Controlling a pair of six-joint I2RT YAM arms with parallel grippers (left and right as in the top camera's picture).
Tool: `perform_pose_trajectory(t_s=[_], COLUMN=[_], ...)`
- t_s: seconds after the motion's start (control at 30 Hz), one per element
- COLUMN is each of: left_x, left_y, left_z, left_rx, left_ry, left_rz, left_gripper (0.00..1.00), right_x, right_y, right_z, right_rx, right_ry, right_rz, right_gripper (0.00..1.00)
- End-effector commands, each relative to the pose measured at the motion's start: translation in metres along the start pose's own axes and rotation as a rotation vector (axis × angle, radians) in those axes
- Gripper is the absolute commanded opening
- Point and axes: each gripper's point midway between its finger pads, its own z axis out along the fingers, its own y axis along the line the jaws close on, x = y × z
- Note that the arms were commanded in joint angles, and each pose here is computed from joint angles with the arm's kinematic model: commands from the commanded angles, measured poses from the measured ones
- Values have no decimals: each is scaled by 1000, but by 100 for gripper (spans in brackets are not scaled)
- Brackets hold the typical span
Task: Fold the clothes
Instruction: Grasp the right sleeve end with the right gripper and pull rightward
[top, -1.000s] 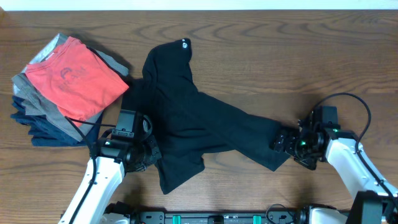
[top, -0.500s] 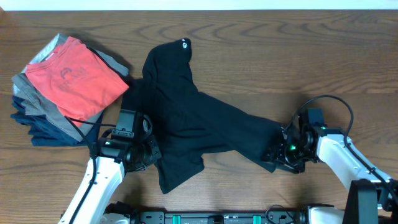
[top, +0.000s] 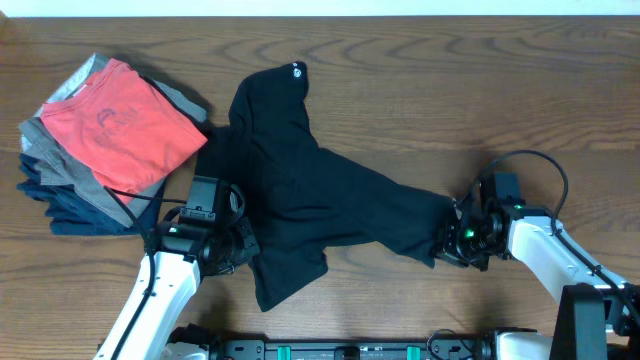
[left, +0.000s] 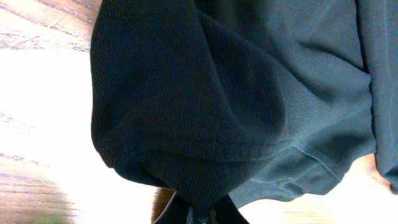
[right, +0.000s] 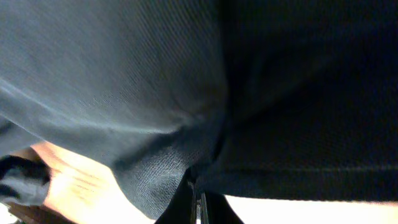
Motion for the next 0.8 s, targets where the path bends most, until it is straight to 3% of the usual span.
perform_pose_trajectory(t_s=[0.0,0.2,0.23,0.27,0.3,0.37,0.43,0.7,0.77], left_x=[-2,-3,-3,-3,-3,-3,-3,-4,-3], left_y=[3,3,3,3,3,2,2,2,2], left_z=[0,0,0,0,0,0,0,0,0], left_rx=[-14,-12,-12,-12,-12,-11,-11,-10,-10], left_ry=[-6,-9,-9,-9,-9,-10,-11,-13,-13], left_rz=[1,2,2,2,1,2,2,3,3], left_gripper=[6,6,6,6,6,6,6,6,6], right_x=[-51,-177,-188,-195,-199,-198,-186,-121,-112], right_y=[37,96,100,101,99,93,79,-34,-49], right_z=[-30,-150,-167,-178,-182,-179,-164,-124,-119], right_rx=[-125,-316,-321,-307,-287,-252,-183,348,406], right_ry=[-158,-645,-704,-745,-764,-755,-687,-444,-426], right_rz=[-48,-101,-118,-119,-111,-101,-105,102,140], right_gripper=[1,3,13,32,42,59,69,74,74])
